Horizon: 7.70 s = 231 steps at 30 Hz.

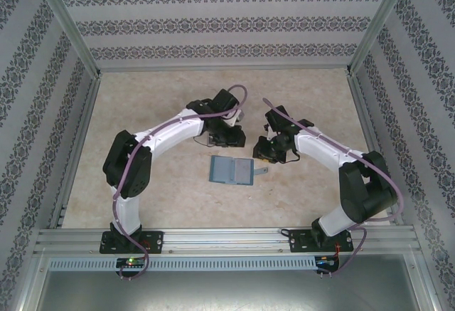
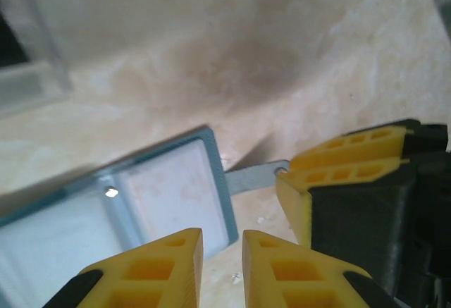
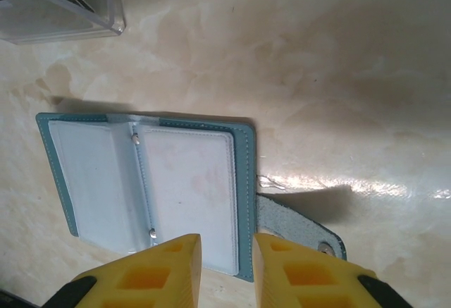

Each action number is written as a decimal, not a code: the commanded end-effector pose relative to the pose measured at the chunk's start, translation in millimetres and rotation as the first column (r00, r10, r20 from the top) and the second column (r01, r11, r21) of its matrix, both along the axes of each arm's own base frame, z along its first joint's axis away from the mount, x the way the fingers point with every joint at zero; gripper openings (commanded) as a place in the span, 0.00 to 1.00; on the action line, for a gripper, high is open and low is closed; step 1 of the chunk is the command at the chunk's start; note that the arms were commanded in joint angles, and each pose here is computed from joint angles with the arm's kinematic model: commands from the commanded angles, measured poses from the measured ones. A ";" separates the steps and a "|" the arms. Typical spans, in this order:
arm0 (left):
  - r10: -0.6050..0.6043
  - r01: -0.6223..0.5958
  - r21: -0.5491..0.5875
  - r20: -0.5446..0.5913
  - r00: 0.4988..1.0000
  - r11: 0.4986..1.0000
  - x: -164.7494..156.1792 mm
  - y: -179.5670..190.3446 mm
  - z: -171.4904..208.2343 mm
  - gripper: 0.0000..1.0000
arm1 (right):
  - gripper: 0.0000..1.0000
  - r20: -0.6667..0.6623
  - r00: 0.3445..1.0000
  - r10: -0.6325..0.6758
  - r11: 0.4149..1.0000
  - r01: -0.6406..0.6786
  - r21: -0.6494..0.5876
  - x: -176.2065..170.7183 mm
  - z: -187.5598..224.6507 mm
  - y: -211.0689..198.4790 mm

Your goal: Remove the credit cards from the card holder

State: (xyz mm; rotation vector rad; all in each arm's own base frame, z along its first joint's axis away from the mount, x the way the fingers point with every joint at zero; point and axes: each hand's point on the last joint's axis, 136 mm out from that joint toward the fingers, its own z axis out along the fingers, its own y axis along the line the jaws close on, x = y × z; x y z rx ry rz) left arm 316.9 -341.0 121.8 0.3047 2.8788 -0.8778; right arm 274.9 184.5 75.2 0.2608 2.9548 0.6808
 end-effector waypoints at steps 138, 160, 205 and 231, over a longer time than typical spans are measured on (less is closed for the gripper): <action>0.142 -0.166 -0.112 -0.195 0.971 0.980 -59.3 -5.2 -60.2 0.01 | 0.35 -0.002 0.996 -0.092 0.978 0.091 0.188 14.8 -0.7 27.6; 0.106 -0.082 0.128 -0.194 0.975 0.988 -60.5 -2.9 -104.7 0.08 | 0.36 -0.015 0.992 -0.123 0.970 0.124 0.210 6.4 -1.3 7.3; 0.127 -0.117 0.081 -0.130 0.983 0.990 -63.8 17.9 -69.3 0.00 | 0.40 -0.117 0.993 0.020 0.981 0.003 0.194 5.9 -51.0 70.4; 0.287 -0.288 0.042 0.026 0.957 0.957 -47.1 90.7 -9.4 0.01 | 0.41 -0.078 0.993 0.086 0.960 -0.062 0.272 9.4 -22.3 117.3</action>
